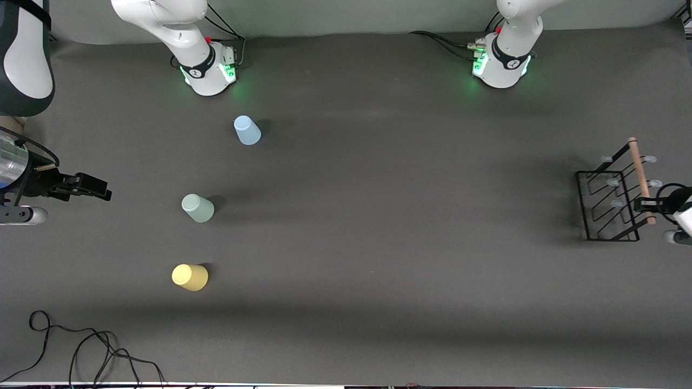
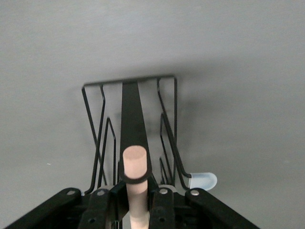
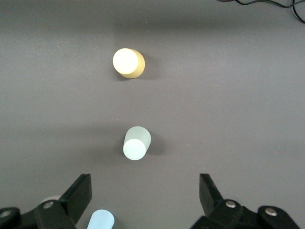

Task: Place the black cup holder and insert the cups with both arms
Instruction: 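Carry the rack with the left gripper to the table middle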

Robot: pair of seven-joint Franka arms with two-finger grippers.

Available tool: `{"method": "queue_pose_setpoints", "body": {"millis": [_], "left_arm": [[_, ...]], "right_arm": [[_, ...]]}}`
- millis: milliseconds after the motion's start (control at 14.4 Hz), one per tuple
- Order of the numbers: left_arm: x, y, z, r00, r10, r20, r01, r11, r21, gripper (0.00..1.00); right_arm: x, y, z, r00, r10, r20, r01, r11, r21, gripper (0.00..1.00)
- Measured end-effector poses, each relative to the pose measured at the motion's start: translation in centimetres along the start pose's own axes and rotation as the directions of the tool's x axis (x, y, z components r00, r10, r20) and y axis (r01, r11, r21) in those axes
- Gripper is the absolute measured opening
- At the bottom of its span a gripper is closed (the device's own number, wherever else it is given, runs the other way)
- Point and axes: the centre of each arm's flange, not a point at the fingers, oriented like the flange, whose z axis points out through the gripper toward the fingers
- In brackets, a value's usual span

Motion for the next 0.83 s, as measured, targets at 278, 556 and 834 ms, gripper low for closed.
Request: {"method": "queue_pose_setpoints", "body": {"millis": [278,556,834], "left_arm": [[3.8,11.6,-2.2,0.998,-0.064,-0.015,0.064,0.998,-0.019,0.10],[6.0,27.2,-3.6,0.978,-0.208,-0.028,0.206,0.977,-0.060,0.10],[5.6,42.0,-5.0,0.953,-0.300,-0.036,0.295,0.950,-0.105,0.10]], "right_arm": [[-0.1,0.0,-0.3,1.000,0.000,-0.004,0.000,1.000,0.000,1.00],[-0.1,0.0,-0.4,1.000,0.000,-0.007,0.000,1.000,0.000,1.00],[-0.1,0.2,-0.8,1.000,0.004,-0.012,-0.004,1.000,0.000,1.00]]}}
